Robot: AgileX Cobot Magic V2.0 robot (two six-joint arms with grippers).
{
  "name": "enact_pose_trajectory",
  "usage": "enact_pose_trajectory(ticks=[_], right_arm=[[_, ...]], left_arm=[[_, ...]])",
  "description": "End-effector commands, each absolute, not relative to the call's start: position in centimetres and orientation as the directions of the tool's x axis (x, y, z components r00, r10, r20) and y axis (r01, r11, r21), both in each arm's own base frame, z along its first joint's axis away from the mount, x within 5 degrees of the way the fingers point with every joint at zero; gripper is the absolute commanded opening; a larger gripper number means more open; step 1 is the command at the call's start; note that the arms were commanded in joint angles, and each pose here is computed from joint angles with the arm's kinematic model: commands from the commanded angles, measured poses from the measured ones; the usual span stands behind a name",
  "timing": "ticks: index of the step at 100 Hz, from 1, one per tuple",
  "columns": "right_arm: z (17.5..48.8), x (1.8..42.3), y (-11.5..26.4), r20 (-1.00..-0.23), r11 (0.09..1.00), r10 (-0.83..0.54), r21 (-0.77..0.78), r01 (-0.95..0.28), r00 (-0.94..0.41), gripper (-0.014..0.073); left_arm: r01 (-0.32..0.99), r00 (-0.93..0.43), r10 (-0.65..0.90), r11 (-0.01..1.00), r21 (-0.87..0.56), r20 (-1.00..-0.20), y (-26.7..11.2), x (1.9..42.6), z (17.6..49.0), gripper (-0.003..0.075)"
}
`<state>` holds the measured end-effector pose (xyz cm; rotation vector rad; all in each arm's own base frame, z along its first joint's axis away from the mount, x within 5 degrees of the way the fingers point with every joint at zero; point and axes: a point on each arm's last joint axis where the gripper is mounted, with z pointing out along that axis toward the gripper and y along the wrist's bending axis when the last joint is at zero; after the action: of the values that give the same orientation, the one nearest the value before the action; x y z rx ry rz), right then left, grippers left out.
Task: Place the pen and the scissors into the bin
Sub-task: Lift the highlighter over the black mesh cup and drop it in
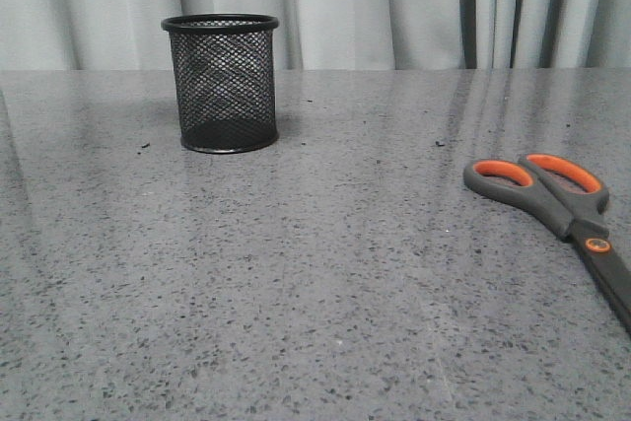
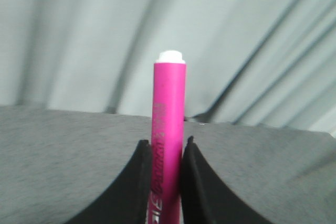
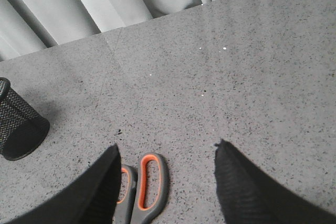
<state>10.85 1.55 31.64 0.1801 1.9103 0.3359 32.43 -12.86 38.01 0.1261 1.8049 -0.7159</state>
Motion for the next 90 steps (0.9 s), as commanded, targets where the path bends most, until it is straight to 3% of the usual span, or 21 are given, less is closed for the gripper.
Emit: enact_pose_trajectory(ticks=[1, 17, 43, 65, 72, 90], right_arm=[[33.3, 11.3, 1.5, -0.916, 0.944, 0.300, 0.326, -0.059, -0.266, 0.0360], [33.3, 11.3, 1.5, -0.916, 0.944, 0.300, 0.326, -0.059, -0.266, 0.0360], [33.3, 11.3, 1.5, -0.915, 0.944, 0.299, 0.326, -0.058, -0.271, 0.0360], [33.3, 11.3, 1.5, -0.915, 0.944, 0.299, 0.326, -0.058, -0.271, 0.0360], [33.3, 11.3, 1.5, -0.915, 0.944, 0.299, 0.326, -0.058, -0.271, 0.0360], [33.4, 11.3, 1.5, -0.916, 0.944, 0.300, 0.326, -0.059, -0.267, 0.0360]], left_arm=[[0.482, -0.284, -0.264, 0.792, -0.375, -0.922, -14.7, 31.3, 40.0, -0.0018], [0.526, -0.319, -0.179, 0.783, -0.332, -0.931, -17.1, 31.9, 37.9, -0.0018], [0.490, -0.403, -0.136, 0.804, -0.339, -0.905, -18.2, 34.1, 34.0, -0.0018], [0.508, -0.390, -0.077, 0.813, -0.284, -0.918, -18.4, 34.6, 33.1, -0.0005], [0.516, -0.375, -0.067, 0.813, -0.268, -0.925, -18.3, 34.4, 33.4, 0.0069], [0.531, -0.339, -0.057, 0.812, -0.241, -0.939, -18.0, 33.8, 34.6, 0.0431]])
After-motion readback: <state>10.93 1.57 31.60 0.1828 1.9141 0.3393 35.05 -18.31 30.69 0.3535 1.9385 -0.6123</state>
